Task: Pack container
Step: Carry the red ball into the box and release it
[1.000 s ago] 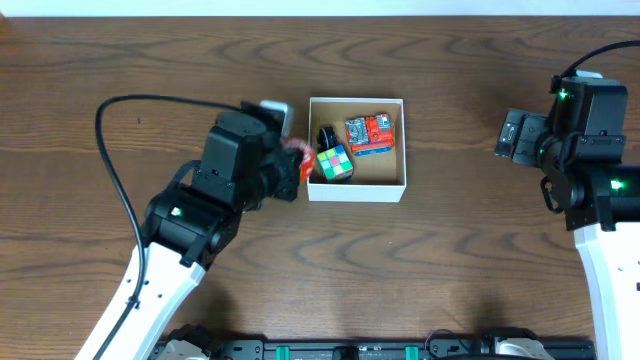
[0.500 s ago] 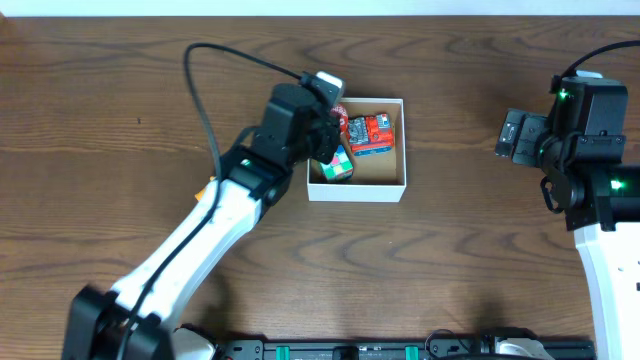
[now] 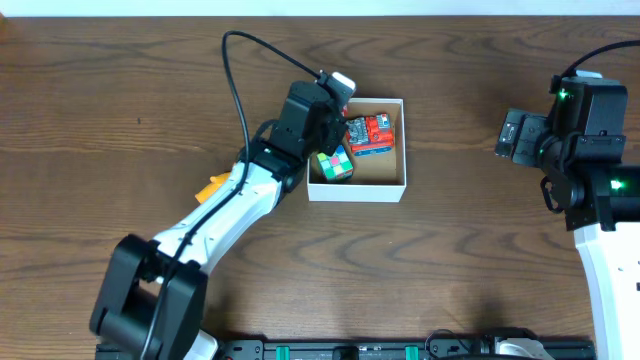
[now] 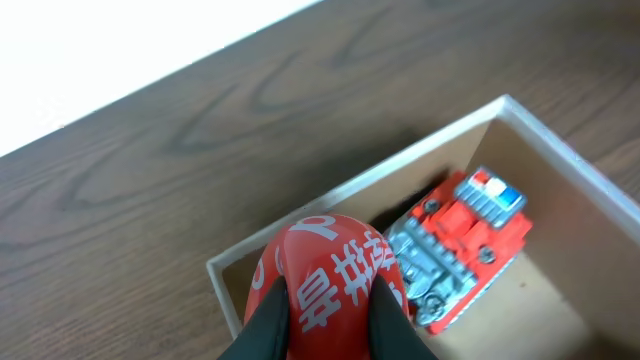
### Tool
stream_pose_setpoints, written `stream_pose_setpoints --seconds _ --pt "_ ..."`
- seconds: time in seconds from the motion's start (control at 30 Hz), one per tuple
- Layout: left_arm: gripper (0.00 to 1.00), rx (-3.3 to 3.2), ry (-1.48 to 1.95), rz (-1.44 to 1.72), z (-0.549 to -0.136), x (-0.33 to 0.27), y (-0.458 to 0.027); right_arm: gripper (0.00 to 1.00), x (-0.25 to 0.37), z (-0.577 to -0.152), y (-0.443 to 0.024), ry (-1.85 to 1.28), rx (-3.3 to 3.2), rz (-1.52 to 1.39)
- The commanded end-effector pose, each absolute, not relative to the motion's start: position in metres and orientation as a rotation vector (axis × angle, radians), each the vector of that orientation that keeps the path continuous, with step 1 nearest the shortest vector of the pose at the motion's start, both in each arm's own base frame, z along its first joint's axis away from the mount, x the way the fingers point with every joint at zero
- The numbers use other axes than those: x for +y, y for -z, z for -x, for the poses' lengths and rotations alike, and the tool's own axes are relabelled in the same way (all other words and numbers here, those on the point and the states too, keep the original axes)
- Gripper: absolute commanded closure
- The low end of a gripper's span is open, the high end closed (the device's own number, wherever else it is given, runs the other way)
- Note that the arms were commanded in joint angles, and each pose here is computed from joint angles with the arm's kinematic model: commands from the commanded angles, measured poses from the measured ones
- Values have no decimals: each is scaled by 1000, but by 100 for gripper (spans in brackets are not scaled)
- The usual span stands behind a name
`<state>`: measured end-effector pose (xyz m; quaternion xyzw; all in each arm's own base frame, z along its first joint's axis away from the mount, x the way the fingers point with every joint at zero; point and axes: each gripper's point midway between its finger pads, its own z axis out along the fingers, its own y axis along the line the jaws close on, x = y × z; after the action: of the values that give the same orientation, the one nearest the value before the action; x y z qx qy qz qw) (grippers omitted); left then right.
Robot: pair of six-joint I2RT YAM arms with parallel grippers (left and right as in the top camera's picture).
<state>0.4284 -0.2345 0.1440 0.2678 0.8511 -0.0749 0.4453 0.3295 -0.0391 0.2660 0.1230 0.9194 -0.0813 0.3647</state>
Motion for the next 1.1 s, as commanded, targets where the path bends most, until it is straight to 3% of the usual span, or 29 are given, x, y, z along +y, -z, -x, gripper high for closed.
stream_pose_setpoints --seconds 0.0,0.03,0.13,0.23,0.3,0.37,0.7,1.07 --pt "94 2113 144 -697 -435 -235 -131 1 -43 -330 -270 216 2351 -347" --pt "93 2115 143 -697 -436 -235 -129 1 -43 -330 -270 216 2351 -347" --pt "70 2114 139 -685 -441 -232 -124 1 -43 -330 -270 216 2351 -347" --pt "59 2107 135 -669 -446 -228 -126 1 -43 -330 -270 216 2351 -347" --pt "40 2104 132 -661 -448 -226 -127 1 -43 -330 -270 216 2351 -347" --pt "32 2106 129 -655 -449 -223 -127 1 -43 -330 -270 216 2351 -347" --pt "23 2092 131 -647 -450 -223 -133 1 -43 -330 -270 216 2351 -347" --pt "25 1917 89 -520 -444 -204 -228 1 -43 -330 -270 216 2351 -347"
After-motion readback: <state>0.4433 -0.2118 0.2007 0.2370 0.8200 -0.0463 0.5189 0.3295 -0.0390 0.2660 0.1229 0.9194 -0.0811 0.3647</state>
